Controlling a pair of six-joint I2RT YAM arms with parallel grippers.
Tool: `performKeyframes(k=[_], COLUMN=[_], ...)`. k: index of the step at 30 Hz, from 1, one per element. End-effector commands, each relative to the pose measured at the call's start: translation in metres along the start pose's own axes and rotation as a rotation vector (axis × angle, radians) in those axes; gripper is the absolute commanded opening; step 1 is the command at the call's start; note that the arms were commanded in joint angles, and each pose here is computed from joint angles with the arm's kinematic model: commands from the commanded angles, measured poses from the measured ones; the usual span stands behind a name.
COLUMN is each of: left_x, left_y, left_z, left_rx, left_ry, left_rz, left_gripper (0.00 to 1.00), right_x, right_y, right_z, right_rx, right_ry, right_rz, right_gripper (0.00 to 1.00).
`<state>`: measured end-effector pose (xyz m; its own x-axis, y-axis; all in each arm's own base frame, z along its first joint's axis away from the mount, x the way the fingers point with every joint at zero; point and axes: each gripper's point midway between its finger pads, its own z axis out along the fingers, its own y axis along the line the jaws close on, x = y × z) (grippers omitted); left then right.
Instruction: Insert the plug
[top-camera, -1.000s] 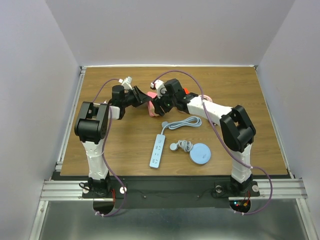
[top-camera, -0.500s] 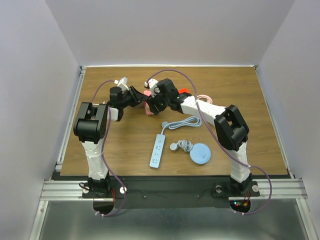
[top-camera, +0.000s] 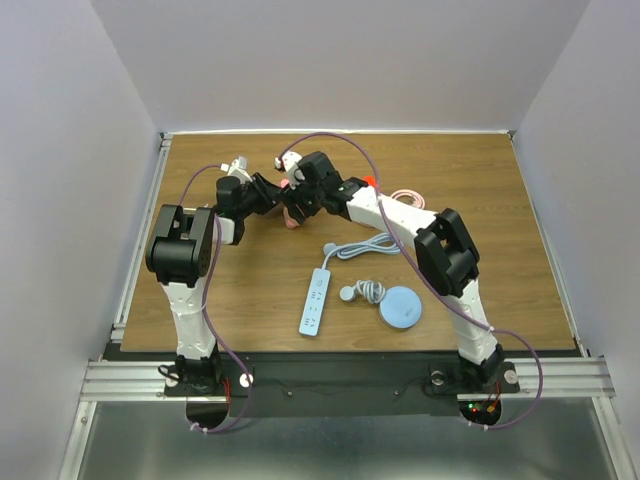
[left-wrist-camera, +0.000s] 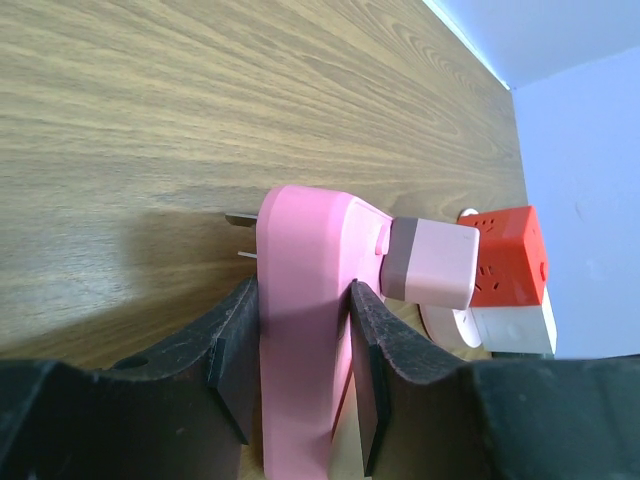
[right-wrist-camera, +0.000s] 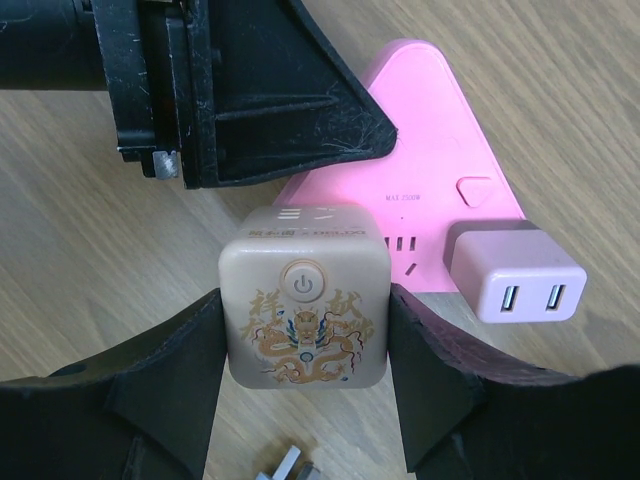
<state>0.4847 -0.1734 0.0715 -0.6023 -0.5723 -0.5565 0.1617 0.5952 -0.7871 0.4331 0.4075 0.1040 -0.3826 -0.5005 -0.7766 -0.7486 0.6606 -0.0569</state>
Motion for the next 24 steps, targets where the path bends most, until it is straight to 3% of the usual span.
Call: performKeyframes(k=[1,24], left_x=[0.061,0.064], left_y=[-0.048,-0.046], left_z=[-0.014,-0.011], left_rx=[0.167,0.185], left_ry=[0.24,0.256], left_rz=[-0.031,-0.052], left_gripper=[0.0,0.0], right_x=[0.114,0.19], right_y=[0.027,0.052], right_z=[0.053,0.036], right_rx=[-0.021,-0.055], right_ry=[0.252,0.408], right_rz=[-0.022,0.073], right_gripper=[0.0,0.0])
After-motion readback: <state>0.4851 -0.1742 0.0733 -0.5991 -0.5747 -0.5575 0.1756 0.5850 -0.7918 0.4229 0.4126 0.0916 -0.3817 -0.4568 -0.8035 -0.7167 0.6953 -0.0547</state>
